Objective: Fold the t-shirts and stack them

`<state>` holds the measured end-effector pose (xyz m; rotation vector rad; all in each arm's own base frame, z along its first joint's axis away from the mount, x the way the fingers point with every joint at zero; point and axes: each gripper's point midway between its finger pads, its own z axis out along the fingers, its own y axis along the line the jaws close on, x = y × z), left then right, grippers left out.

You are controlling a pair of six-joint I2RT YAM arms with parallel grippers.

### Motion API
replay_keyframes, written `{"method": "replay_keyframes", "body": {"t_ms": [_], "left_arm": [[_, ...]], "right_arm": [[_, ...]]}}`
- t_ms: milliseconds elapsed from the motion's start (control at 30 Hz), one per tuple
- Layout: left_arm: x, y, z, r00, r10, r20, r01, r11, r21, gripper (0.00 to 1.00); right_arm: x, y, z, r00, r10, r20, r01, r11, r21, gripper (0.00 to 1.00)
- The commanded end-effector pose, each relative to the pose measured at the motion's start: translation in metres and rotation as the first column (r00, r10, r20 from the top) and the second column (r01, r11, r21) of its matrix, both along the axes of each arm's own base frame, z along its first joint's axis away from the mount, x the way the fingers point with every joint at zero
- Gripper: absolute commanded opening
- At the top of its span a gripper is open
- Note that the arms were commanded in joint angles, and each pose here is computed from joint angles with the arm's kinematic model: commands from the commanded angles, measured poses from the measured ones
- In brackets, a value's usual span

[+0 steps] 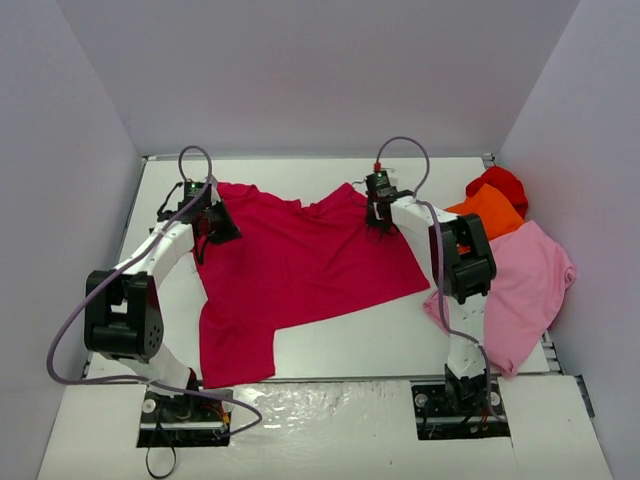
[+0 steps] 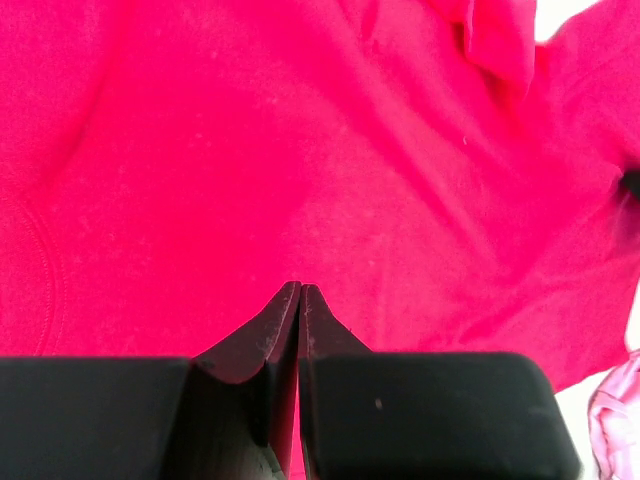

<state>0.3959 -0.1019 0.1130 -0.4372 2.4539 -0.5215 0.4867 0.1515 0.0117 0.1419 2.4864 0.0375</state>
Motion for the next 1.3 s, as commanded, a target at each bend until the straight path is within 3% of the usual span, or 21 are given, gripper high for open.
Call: {"method": "replay_keyframes", "body": {"t_ms": [0,300,433,600,700,867,1067,1267], "left_arm": [[0.009,-0.004,0.061,0.988,-0.02,0.156,0.022,1.0,-0.011,0.0],[0.006,-0.007,0.058,0.988,-0.028,0.155,0.03,1.0,-0.01,0.0],[0.008,-0.008,0.06,0.984,-0.026,0.174,0.026,1.0,0.0,0.0],[0.015,-0.01,0.061,0.979,-0.023,0.204,0.025,1.0,-0.006,0.0],[0.024,-0.024,0.062,0.977,-0.051,0.209,0.06,0.998,-0.037,0.0],[0.051,-0.059,0.044,0.979,-0.127,0.158,0.132,0.991,-0.02,0.0],[0.088,-0.103,0.026,0.971,-0.188,0.146,0.197,0.979,-0.053,0.0],[0.103,-0.112,0.003,0.97,-0.214,0.117,0.221,0.974,-0.045,0.0]], "right_arm": [[-0.035,-0.098,0.0,0.969,-0.239,-0.068,0.226,0.962,-0.153,0.0],[-0.045,-0.101,0.013,0.963,-0.264,-0.046,0.256,0.957,-0.138,0.0],[-0.037,-0.091,0.034,0.969,-0.244,0.032,0.246,0.958,-0.146,0.03],[-0.025,-0.081,0.084,0.954,-0.254,0.16,0.274,0.955,-0.118,0.4],[-0.018,-0.07,0.115,0.945,-0.24,0.222,0.262,0.962,-0.076,0.48],[-0.005,-0.036,0.121,0.963,-0.154,0.221,0.162,0.987,-0.019,0.41],[0.017,0.004,0.086,0.986,-0.059,0.158,0.06,0.998,0.001,0.2],[0.036,0.021,0.063,0.991,-0.021,0.13,0.019,1.0,0.015,0.12]]}}
